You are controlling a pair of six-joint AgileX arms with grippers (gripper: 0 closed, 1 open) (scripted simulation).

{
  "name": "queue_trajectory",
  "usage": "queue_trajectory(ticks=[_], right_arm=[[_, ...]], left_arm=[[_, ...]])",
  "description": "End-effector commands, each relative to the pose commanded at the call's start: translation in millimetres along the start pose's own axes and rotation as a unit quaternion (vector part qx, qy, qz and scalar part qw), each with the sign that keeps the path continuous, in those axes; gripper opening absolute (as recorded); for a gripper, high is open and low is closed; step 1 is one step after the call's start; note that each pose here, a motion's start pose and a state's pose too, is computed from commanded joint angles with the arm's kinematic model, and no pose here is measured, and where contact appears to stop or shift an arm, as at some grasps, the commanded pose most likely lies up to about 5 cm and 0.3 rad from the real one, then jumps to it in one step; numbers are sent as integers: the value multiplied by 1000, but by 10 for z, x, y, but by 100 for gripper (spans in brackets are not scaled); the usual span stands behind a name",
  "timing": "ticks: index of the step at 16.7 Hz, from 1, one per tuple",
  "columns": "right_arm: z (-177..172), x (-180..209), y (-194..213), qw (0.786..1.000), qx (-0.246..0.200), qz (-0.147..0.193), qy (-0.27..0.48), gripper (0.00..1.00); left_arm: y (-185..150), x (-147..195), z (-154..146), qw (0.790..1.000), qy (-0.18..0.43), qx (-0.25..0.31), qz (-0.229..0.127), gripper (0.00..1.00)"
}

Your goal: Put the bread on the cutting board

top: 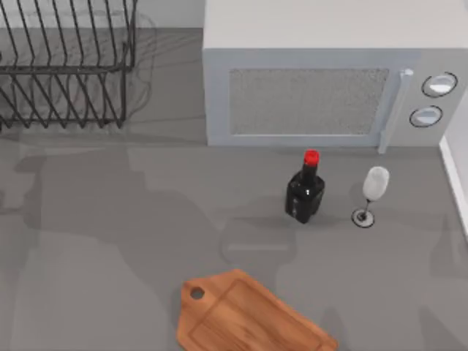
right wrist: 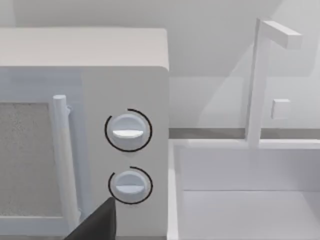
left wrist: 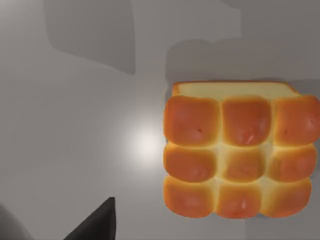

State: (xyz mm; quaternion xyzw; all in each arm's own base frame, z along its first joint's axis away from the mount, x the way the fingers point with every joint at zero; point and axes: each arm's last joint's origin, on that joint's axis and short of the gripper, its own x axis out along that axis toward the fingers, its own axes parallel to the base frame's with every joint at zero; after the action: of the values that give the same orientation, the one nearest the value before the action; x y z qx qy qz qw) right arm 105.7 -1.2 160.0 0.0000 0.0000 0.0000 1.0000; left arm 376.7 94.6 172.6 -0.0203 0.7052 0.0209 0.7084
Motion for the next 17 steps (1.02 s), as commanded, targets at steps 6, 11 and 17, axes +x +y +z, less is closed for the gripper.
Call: queue_trajectory(ticks=[6,11,17], right_arm=[[0,0,0,1000,0,0,0,100],[0,0,0,1000,0,0,0,100],[0,0,0,1000,0,0,0,100]], left_arm=[[-15,16,6,1000,1,2,0,100],[2,449,26,1000,-3,0,1,100],[4,706,5,1000,1,0,0,100]])
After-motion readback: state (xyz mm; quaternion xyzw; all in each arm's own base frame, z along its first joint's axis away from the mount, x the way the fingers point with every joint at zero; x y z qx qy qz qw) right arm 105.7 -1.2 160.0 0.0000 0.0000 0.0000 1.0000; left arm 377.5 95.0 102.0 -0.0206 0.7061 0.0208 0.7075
